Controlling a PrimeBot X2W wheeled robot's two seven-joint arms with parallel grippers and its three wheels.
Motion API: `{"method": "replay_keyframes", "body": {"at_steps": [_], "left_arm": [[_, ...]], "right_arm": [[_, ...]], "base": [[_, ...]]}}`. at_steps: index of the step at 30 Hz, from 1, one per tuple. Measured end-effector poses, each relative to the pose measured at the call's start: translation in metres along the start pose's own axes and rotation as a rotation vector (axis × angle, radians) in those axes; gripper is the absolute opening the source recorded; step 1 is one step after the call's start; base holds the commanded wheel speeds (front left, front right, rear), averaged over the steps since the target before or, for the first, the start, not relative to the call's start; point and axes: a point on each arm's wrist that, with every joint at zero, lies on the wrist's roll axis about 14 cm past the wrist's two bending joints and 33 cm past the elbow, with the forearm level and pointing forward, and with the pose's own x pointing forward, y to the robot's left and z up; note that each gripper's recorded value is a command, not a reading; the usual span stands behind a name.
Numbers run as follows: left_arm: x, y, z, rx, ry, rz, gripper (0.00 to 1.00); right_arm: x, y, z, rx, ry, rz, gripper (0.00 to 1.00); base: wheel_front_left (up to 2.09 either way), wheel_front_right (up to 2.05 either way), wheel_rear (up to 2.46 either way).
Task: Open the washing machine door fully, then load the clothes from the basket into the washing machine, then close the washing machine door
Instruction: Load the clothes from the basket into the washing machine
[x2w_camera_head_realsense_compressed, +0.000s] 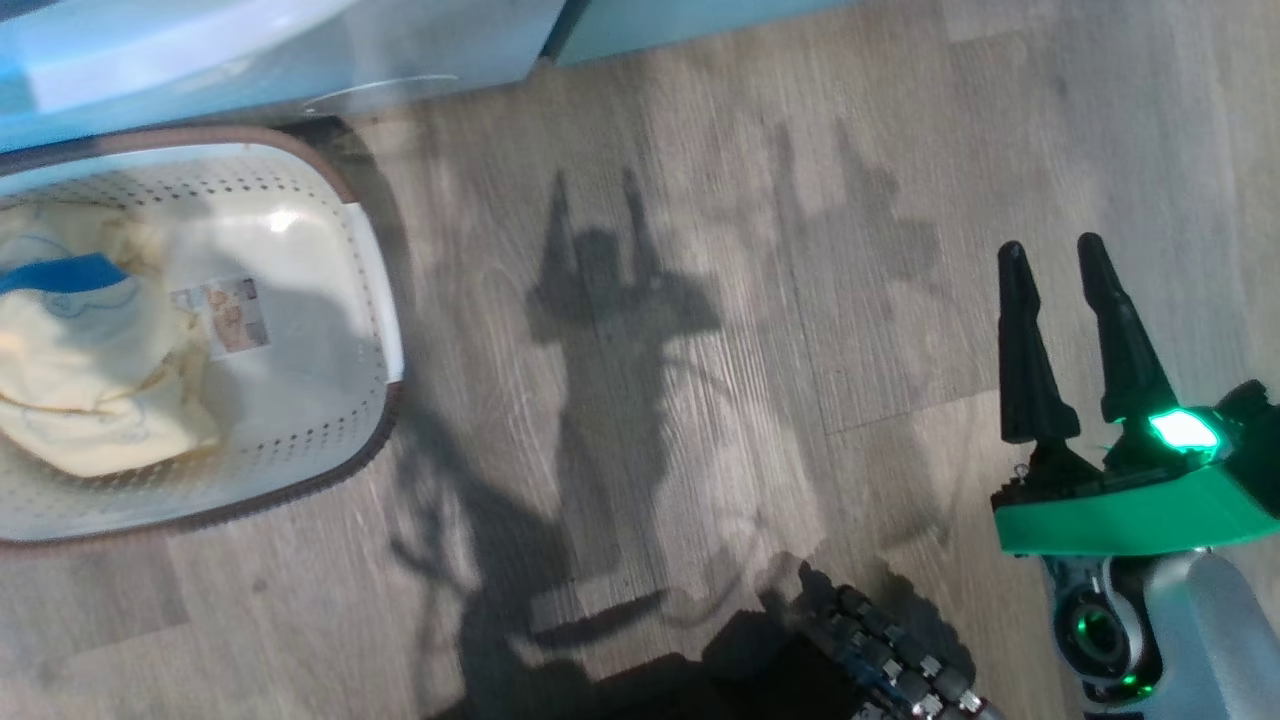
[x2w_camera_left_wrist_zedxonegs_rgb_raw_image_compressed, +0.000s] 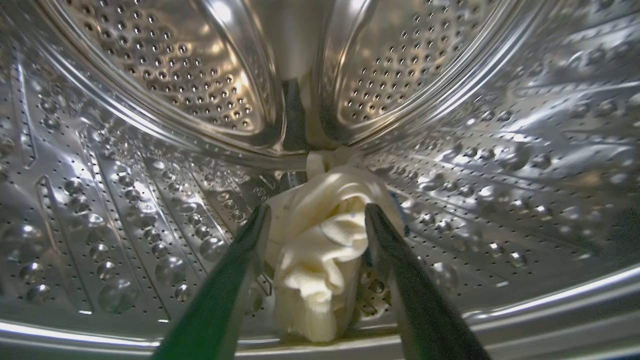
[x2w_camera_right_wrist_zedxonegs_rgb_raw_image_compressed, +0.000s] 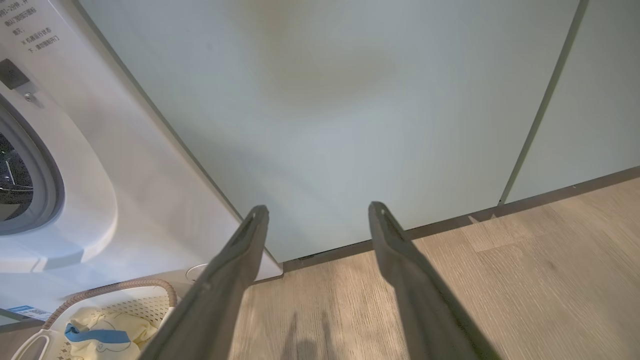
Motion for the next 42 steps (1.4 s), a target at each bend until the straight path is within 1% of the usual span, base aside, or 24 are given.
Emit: {"method": "replay_keyframes", "body": {"at_steps": [7,15,16,22,28,42], "left_arm": [[-0.027,-0.004,0.003,-0.025,-0.064,-0.01,1.0],[-0.071,-0.013,0.02,-0.066,-0.179,-0.014,1.0],[-0.071,-0.013,0.02,-0.066,-0.179,-0.014,1.0],[-0.118,-0.016,0.028,-0.074,-0.236,-0.011,1.0],[-0.17,-0.015,0.039,-0.073,-0.28,0.009,1.0],[-0.288,-0.009,0.027,-0.091,-0.227,0.09,1.0]], "right_arm": [[0.003,0.005,0.007,-0.02,-0.024,0.021,1.0],[0.005,0.013,0.019,-0.046,-0.062,0.052,1.0],[0.005,0.013,0.019,-0.046,-0.062,0.052,1.0],[0.003,0.016,0.032,-0.073,-0.099,0.063,1.0],[-0.005,0.028,0.039,-0.09,-0.116,0.096,1.0],[-0.038,0.048,0.046,-0.125,-0.129,0.155,1.0]], "base": [[0.0,0.0,0.0],[0.0,0.0,0.0],[0.0,0.0,0.0],[0.0,0.0,0.0],[0.0,0.0,0.0],[0.0,0.0,0.0]]}}
